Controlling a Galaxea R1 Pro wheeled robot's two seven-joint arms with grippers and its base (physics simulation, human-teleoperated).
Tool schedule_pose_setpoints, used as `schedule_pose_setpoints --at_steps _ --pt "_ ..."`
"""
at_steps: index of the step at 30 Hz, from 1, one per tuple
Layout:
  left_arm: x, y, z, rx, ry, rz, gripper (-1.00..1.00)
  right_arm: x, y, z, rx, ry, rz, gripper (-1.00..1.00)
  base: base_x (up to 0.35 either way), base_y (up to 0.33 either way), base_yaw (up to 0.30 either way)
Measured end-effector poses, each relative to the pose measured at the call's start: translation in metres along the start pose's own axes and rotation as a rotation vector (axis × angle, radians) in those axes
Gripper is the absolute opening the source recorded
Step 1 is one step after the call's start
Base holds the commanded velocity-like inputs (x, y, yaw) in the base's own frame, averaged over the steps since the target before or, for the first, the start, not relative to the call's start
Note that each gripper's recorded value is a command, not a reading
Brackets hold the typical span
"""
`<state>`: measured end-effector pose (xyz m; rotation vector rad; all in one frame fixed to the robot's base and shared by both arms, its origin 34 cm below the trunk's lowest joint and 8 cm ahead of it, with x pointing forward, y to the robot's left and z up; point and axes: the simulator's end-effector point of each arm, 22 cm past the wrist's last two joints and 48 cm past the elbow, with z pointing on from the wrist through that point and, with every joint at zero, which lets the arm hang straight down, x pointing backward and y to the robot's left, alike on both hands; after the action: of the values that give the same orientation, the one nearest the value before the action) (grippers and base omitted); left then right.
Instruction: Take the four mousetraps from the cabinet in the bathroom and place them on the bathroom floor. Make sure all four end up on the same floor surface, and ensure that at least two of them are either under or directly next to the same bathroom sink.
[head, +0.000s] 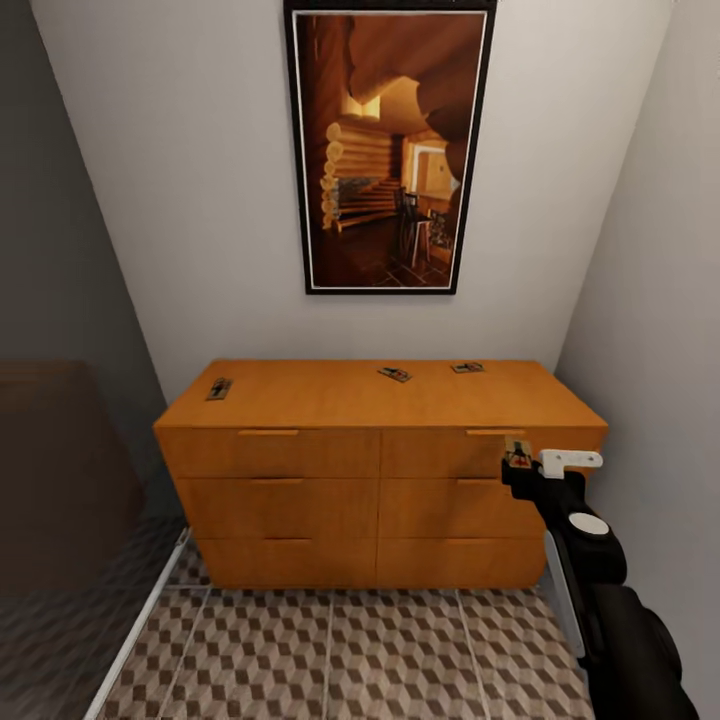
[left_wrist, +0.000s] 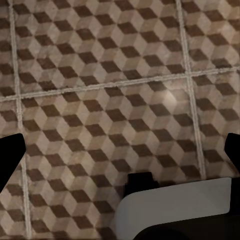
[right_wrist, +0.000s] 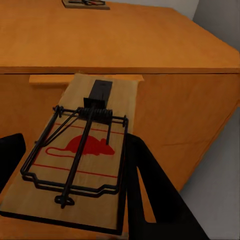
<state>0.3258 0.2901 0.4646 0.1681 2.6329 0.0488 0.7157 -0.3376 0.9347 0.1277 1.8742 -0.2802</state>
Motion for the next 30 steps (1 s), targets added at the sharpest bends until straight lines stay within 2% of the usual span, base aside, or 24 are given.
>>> schedule_pose_setpoints --at_steps 4,14,17,23,27,30 --pt "0.000 0.000 0.000 0.000 0.000 0.000 1.00 0.006 0.002 0.002 -0.006 0.012 -0.002 -1.00 -0.036 0.029 0.000" --pt "0.000 0.000 0.000 0.000 0.000 0.000 1.00 0.058 0.012 0.018 -0.029 0.109 -0.023 -1.00 -0.005 0.004 0.000" --pt "0.000 0.000 0.000 0.000 0.000 0.000 1.00 0.096 0.022 0.028 -0.047 0.149 -0.034 -1.00 0.000 0.000 0.000" --pt "0.000 0.000 0.000 0.000 0.000 0.000 1.00 0.160 0.036 0.037 -0.078 0.202 -0.049 -1.00 0.000 0.000 0.000" --pt "0.000 0.000 0.000 0.000 0.000 0.000 1.00 0.233 0.050 0.032 -0.114 0.264 -0.062 -1.00 0.000 0.000 0.000" --pt "0.000 0.000 0.000 0.000 0.000 0.000 1.00 0.270 0.057 0.024 -0.134 0.295 -0.075 -1.00 0.000 0.000 0.000"
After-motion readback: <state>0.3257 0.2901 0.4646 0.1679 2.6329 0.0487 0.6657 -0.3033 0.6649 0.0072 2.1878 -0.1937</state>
